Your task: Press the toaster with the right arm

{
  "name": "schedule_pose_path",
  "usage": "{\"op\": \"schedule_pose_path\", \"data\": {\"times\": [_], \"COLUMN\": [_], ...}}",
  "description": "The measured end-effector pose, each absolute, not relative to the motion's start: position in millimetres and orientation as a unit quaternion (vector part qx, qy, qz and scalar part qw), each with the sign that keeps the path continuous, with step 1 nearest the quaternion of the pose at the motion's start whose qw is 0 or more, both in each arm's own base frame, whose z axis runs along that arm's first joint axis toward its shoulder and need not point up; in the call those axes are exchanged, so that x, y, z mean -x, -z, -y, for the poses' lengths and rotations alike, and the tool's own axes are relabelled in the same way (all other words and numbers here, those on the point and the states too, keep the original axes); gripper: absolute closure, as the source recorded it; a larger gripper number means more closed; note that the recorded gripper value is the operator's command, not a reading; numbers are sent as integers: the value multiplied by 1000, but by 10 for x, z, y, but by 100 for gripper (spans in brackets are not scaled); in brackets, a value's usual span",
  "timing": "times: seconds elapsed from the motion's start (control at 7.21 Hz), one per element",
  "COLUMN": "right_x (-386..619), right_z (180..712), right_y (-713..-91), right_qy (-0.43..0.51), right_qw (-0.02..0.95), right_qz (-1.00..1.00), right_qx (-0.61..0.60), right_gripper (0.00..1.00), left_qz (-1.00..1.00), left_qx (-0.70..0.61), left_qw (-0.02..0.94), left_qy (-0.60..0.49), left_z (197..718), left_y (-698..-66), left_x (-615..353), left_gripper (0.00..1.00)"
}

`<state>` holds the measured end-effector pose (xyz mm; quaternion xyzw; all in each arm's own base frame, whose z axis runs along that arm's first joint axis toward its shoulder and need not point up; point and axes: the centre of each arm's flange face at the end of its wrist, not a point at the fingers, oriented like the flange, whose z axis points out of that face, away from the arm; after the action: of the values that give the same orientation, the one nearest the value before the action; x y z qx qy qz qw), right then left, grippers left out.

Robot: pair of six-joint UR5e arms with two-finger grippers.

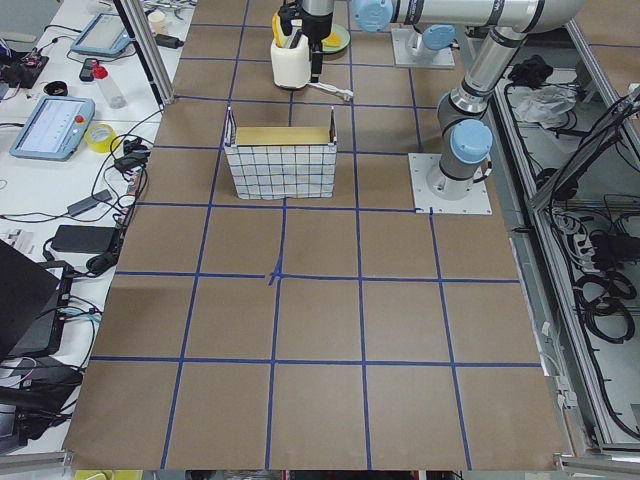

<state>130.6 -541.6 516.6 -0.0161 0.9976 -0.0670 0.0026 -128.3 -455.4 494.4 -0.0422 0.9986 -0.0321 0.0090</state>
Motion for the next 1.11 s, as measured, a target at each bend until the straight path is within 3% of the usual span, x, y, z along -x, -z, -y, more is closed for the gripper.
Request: {"op": "schedule_pose_path", "data": {"times": [0.69,0.83,1.11], "right_x": [-739,-472,-51], "right_z": [5518,5554,5632], "right_y": [-5111,-5062,-4856], "right_qy": [61,58,49], "right_qw": [-5,-3,28], "right_qz": [-995,-994,-994], "right_qx": [75,91,97], "right_gripper": [3,11,47], "left_qz": [-999,-999,-999], "left_qx": [42,42,42], "left_qw": [9,9,9], "left_qy": [32,32,33], "left_z": [4554,4554,4555], "left_y": [-4947,-4947,-4950], "left_x": [1283,1283,1283], "left_gripper": [0,0,0]}}
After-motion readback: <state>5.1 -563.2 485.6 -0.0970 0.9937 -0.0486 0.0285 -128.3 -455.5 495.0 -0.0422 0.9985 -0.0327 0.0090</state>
